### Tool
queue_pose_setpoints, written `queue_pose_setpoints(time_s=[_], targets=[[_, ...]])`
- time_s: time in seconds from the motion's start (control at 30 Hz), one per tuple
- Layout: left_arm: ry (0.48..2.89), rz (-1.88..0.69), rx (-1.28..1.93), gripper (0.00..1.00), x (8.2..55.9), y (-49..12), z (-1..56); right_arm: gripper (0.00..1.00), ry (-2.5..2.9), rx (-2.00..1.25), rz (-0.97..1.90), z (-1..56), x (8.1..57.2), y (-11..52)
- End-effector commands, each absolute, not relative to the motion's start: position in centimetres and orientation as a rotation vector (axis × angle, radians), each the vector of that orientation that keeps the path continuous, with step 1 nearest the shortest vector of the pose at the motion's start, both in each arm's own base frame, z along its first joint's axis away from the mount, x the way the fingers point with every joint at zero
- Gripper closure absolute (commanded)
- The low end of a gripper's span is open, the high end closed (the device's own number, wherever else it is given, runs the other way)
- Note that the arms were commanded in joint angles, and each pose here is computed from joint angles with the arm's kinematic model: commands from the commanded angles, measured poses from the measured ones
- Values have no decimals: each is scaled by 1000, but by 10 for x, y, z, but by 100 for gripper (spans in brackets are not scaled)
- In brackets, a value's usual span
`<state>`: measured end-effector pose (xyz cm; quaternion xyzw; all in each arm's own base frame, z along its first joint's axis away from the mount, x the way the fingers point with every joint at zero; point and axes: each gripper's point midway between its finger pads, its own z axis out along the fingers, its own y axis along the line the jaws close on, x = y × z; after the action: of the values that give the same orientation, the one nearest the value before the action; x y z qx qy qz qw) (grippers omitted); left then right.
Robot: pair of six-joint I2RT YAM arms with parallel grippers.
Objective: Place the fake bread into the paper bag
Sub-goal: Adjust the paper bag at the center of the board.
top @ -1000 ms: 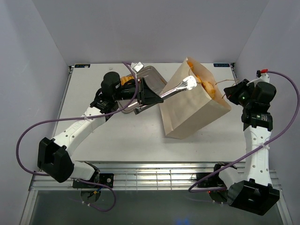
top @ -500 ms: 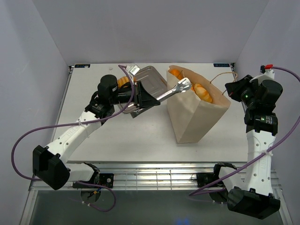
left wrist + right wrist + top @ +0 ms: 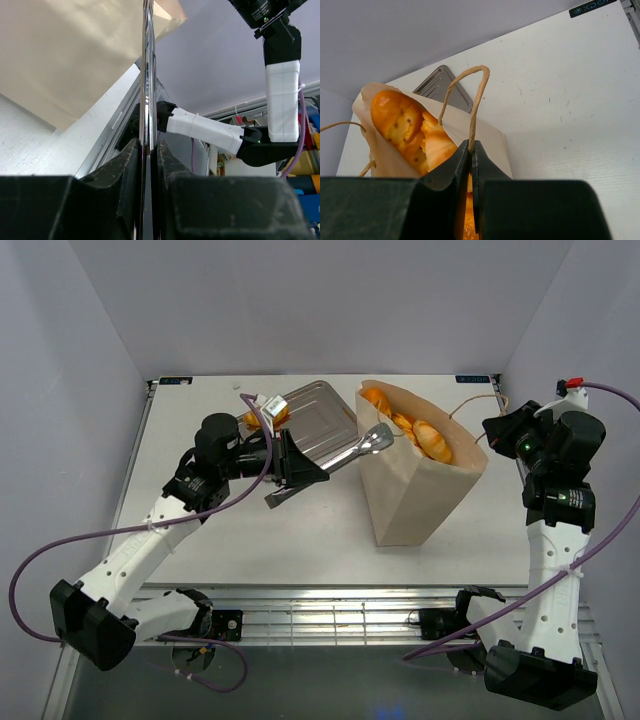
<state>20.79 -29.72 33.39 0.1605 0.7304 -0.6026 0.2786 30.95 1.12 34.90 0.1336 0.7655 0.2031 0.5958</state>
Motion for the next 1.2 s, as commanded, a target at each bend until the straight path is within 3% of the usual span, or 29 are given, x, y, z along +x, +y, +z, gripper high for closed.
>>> queue_pose_setpoints(time_s=[0.0, 0.17, 0.43, 1.17], targets=[[1965, -1552, 447, 79, 194, -282, 332, 92, 1668, 261, 394, 394, 302, 4], [1969, -1565, 472, 68, 177, -275, 332, 92, 1645, 246, 401, 406, 300, 7], [1971, -1603, 481, 61, 162, -270, 328, 92, 1636, 240, 363, 415, 294, 3], [1937, -1548, 535, 56, 132, -248, 347, 92, 1676, 256, 328, 401, 299, -3]])
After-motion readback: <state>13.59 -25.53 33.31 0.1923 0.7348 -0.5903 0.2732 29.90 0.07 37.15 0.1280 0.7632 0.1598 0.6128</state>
